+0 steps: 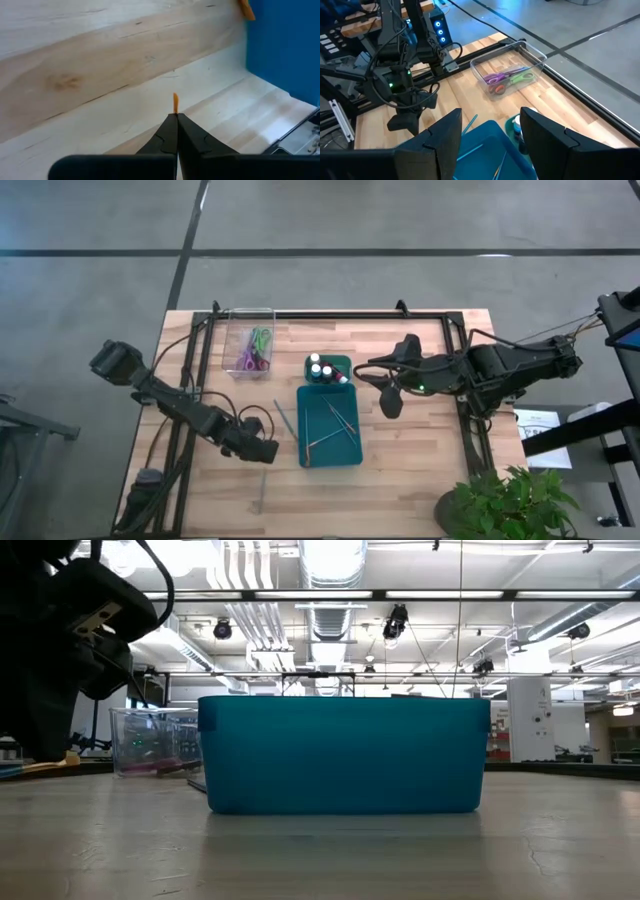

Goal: Pick & Place Paint Supplies
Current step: Put the blue paintbrush into the blue bin

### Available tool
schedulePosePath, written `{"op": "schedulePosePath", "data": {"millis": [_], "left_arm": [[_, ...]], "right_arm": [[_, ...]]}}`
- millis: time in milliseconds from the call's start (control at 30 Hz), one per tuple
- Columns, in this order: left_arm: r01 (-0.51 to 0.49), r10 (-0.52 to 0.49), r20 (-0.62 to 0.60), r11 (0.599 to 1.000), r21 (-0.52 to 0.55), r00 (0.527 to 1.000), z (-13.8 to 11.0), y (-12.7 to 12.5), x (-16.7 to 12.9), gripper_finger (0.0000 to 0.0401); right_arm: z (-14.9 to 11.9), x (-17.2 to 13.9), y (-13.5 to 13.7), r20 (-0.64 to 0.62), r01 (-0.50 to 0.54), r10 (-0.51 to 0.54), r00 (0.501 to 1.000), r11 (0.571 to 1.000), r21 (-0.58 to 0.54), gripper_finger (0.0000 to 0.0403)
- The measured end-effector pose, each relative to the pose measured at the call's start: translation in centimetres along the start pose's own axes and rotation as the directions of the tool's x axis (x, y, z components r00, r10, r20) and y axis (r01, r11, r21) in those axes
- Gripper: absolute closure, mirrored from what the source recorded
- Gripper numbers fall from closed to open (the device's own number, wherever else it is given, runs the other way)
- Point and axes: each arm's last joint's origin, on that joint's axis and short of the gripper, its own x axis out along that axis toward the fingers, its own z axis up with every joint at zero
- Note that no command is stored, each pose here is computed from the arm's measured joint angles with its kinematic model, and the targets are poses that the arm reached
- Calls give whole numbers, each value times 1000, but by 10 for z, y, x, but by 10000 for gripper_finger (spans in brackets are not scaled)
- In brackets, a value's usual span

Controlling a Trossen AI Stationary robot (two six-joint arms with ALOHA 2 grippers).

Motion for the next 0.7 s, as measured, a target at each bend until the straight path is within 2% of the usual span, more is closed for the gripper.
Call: {"op": "schedulePosePath", "data": {"millis": [167, 433, 700], "left_arm": [[22, -22, 25, 1000, 12, 999, 0, -2, 0, 401], [83, -85, 110, 996, 27, 990, 2, -6, -1, 401], [110, -116, 142, 993, 46, 983, 3, -9, -1, 401]], "right_arm": [[-5, 3, 0, -13, 8, -8, 1000, 1000, -11, 205], [-27, 16, -3, -91, 17, -18, 996, 1000, -17, 205], [-46, 27, -4, -150, 5, -6, 989, 1000, -6, 205]]}}
